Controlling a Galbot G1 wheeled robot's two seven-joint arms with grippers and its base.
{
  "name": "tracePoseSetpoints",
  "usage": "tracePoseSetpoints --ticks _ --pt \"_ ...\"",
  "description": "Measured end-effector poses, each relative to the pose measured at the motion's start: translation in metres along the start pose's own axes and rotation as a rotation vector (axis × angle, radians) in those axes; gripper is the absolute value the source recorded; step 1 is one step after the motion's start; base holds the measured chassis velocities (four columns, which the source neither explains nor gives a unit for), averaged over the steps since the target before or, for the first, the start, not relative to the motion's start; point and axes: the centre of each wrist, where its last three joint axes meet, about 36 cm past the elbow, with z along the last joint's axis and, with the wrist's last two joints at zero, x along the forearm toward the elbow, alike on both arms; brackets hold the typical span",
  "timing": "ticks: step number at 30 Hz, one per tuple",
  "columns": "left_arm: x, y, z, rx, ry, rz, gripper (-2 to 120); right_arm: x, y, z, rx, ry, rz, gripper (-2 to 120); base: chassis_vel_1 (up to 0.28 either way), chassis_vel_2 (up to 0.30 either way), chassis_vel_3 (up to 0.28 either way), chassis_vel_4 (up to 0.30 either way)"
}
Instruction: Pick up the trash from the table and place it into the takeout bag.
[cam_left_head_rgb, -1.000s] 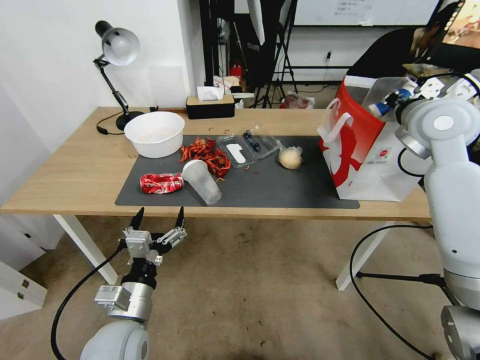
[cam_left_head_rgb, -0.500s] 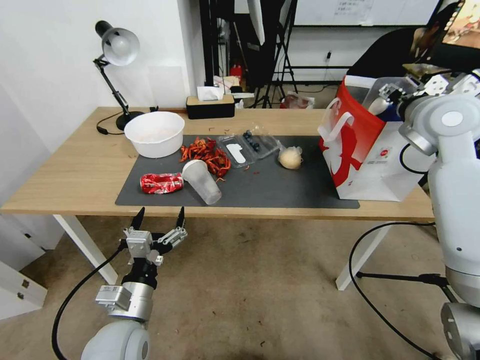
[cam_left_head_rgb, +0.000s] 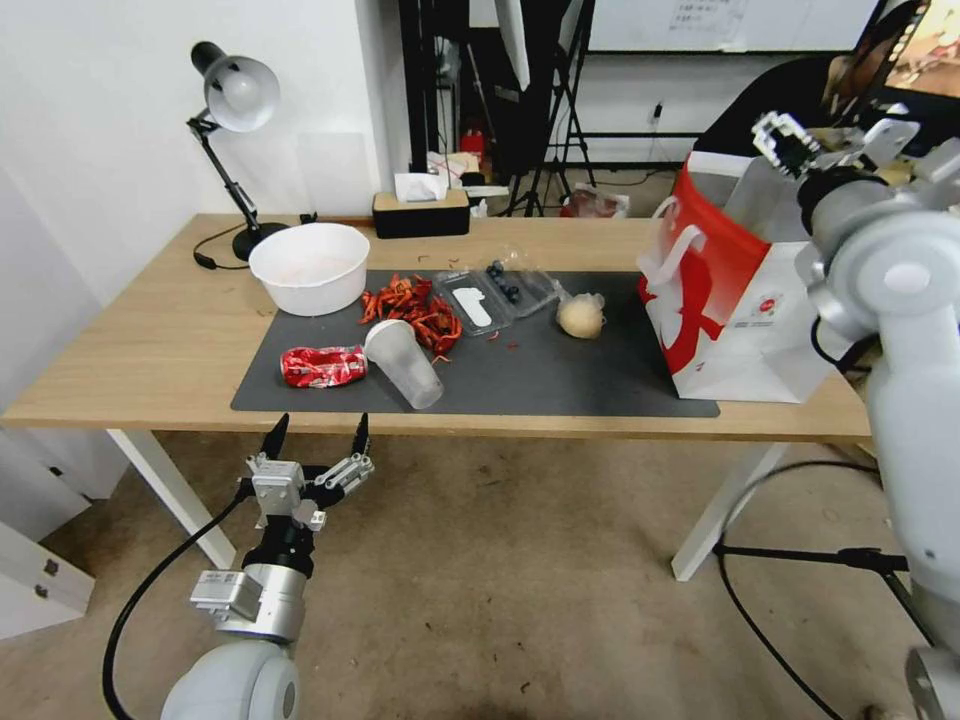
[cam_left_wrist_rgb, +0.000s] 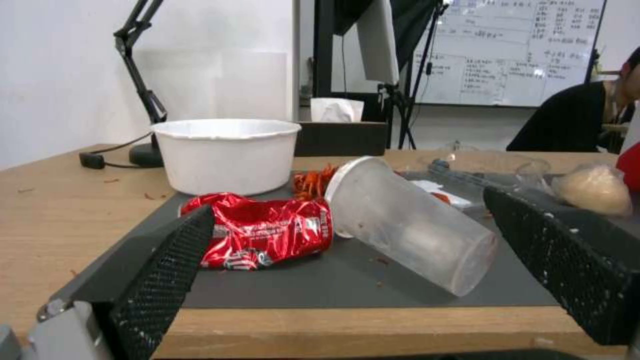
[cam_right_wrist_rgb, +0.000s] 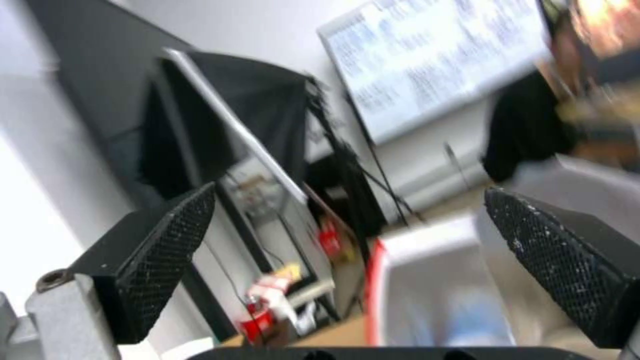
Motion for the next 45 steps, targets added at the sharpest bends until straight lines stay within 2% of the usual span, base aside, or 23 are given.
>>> tracePoseSetpoints --ticks 1,2,5,6,10,14,16,17,20,21,24,30,32,40,45 --pt "0.0 0.0 0.0 -0.001 0.0 0.0 100 0.014 -0.001 0.009 0.061 -0.048 -0.065 100 0.0 0.0 0.0 0.0" --pt "0.0 0.0 0.0 -0.001 0.0 0.0 100 0.014 -0.001 0.009 0.061 -0.048 -0.065 100 0.0 0.0 0.0 0.0" --pt "0.0 0.0 0.0 -0.001 -0.003 0.001 100 0.044 -0.006 0.036 0.187 -0.121 -0.158 100 0.0 0.0 0.0 0.0" --pt "0.0 0.0 0.0 -0.001 -0.003 0.001 100 0.044 -0.006 0.036 0.187 -0.121 -0.158 100 0.0 0.0 0.0 0.0" --pt "-0.001 0.0 0.0 -0.001 -0.007 0.001 100 0.095 -0.004 0.074 0.309 -0.182 -0.246 100 0.0 0.0 0.0 0.0" --pt "-0.001 0.0 0.0 -0.001 -0.008 0.001 100 0.114 -0.004 0.088 0.355 -0.215 -0.282 100 0.0 0.0 0.0 0.0" --pt "-0.001 0.001 0.001 0.0 -0.007 0.001 100 0.132 -0.009 0.105 0.402 -0.23 -0.307 100 0.0 0.0 0.0 0.0" --pt "-0.001 0.001 0.001 0.0 -0.007 0.001 100 0.132 -0.009 0.105 0.402 -0.23 -0.307 100 0.0 0.0 0.0 0.0" --pt "-0.001 0.002 0.004 -0.001 -0.009 -0.002 100 0.168 -0.021 0.141 0.465 -0.201 -0.288 100 0.0 0.0 0.0 0.0" --pt "-0.001 0.002 0.004 -0.001 -0.009 -0.002 100 0.168 -0.021 0.141 0.465 -0.201 -0.288 100 0.0 0.0 0.0 0.0" --pt "-0.001 0.004 0.004 -0.003 -0.011 -0.003 100 0.198 -0.03 0.169 0.491 -0.154 -0.216 100 0.0 0.0 0.0 0.0" --pt "-0.001 0.004 0.004 -0.004 -0.011 -0.004 100 0.228 -0.034 0.191 0.495 -0.092 -0.147 100 0.0 0.0 0.0 0.0" --pt "-0.001 0.005 0.005 -0.005 -0.012 -0.004 100 0.243 -0.046 0.216 0.518 -0.058 -0.116 100 0.0 0.0 0.0 0.0" --pt "-0.001 0.005 0.005 -0.006 -0.012 -0.005 100 0.264 -0.067 0.264 0.531 0.012 -0.065 100 0.0 0.0 0.0 0.0" --pt "0.0 0.006 0.005 -0.01 -0.011 -0.007 100 0.267 -0.065 0.27 0.511 0.03 -0.057 100 0.0 0.0 0.0 0.0"
